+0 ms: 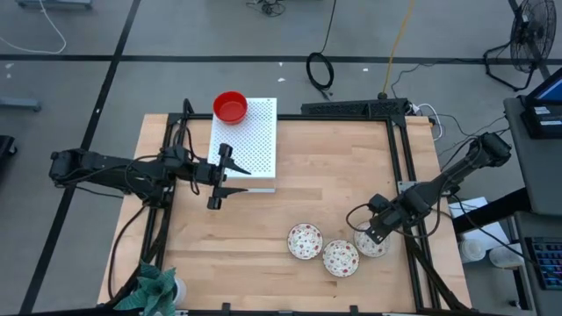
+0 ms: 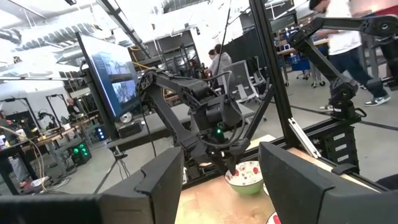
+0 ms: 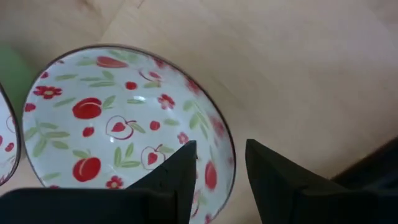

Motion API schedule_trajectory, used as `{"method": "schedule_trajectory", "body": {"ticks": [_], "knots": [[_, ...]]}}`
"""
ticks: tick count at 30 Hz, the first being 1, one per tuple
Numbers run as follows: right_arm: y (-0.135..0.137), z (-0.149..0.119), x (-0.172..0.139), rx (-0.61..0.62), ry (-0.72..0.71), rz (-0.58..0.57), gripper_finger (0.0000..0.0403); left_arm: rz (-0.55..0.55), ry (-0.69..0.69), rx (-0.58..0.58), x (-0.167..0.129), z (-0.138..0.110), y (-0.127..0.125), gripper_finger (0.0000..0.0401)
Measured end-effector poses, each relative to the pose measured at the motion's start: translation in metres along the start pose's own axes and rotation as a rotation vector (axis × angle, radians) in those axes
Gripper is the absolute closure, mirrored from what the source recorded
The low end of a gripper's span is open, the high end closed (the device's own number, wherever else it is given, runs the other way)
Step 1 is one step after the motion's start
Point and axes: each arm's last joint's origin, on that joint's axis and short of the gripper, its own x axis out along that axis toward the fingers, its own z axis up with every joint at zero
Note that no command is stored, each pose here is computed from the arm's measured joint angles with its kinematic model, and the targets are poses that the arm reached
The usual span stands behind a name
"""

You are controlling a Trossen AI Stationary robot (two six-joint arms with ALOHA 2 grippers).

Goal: Pick & Place Mini bowls
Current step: Put the right white patterned bowl on the shelf

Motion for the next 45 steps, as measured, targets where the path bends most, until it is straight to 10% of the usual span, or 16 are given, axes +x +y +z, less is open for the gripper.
{"method": "schedule_trajectory", "body": {"ticks": [16,28,45], "knots": [[-0.001,-0.001,0.005,0.020,0.030,0.009,0.0283,0.000,0.000,-0.023,0.000,0.000,0.000,0.0187],[-0.001,-0.001,0.005,-0.017,0.020,0.012,0.0392,0.000,0.000,-0.022,0.000,0.000,0.000,0.0187],[-0.014,0.008,-0.008,-0.028,-0.354,-0.015,0.0402,0.000,0.000,-0.022,0.000,0.000,0.000,0.0187]]}}
